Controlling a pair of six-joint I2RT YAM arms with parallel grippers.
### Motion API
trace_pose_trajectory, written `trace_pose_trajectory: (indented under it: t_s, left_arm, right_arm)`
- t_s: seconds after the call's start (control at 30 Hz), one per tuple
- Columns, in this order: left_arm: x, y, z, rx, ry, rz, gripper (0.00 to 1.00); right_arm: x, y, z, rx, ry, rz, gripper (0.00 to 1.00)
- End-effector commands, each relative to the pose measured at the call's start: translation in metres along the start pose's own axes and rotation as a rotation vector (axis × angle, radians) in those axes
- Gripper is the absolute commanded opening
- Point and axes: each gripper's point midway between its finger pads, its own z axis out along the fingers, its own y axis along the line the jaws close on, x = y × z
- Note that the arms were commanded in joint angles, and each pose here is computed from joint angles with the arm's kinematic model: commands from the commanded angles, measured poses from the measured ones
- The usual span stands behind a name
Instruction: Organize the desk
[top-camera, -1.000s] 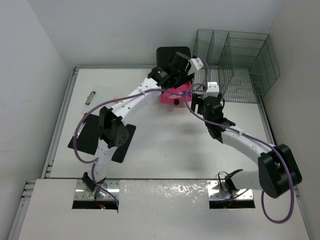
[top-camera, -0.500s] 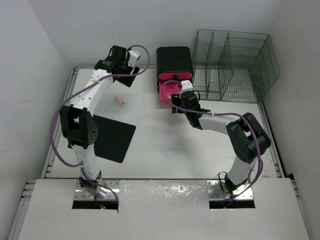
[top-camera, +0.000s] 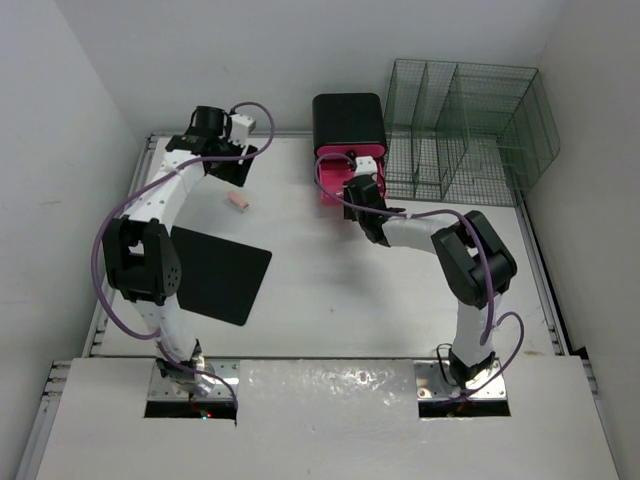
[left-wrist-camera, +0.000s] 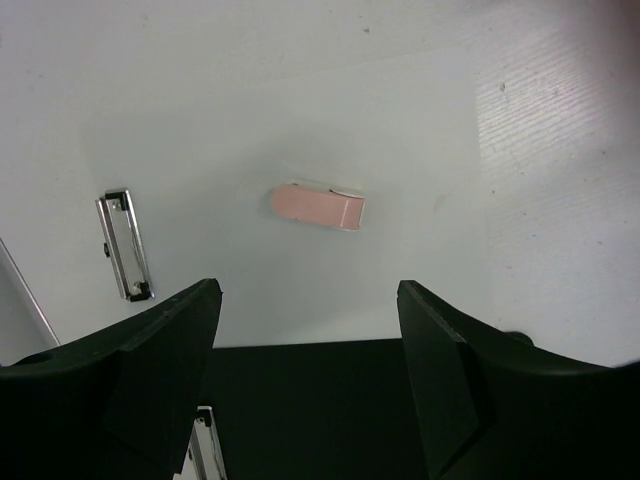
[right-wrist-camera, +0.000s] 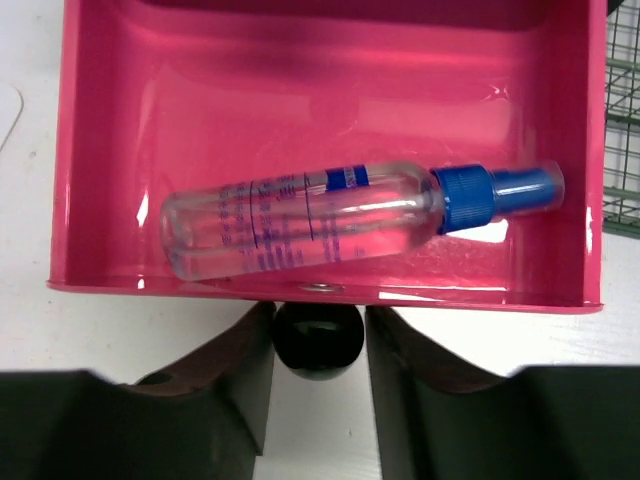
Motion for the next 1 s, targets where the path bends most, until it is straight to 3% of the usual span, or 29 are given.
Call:
trace_pose_trajectory:
  t_s: [0.0, 0.17, 0.23, 0.5, 0.97]
  left_arm:
    - [-0.022, 0.006, -0.015, 0.008, -0.096, -0.008, 0.69]
    - [-0.015, 0.008, -0.012, 0.016, -0.078, -0.007, 0.70]
    - [-0.012, 0.009, -0.011, 0.013, -0.073, -0.005, 0.70]
    - [-0.011, 0.010, -0.013, 0.018, -0.070, 0.003, 0.70]
    - [-0.009, 0.010, -0.014, 0.019, -0.071, 0.008, 0.70]
  right_arm:
    - [-0.033, 0.004, 0.004, 0.027, -0.081, 0.041, 0.36]
    - [-0.053, 0.005, 0.003, 0.036, -0.134, 0.059, 0.15]
    - [-0.066, 0.007, 0.004, 0.034, -0.162, 0.069, 0.13]
    - [-0.110, 0.012, 0.018, 0.069, -0.247, 0.052, 0.13]
    - [-0.135, 0.014, 0.060, 0.153, -0.335, 0.080, 0.13]
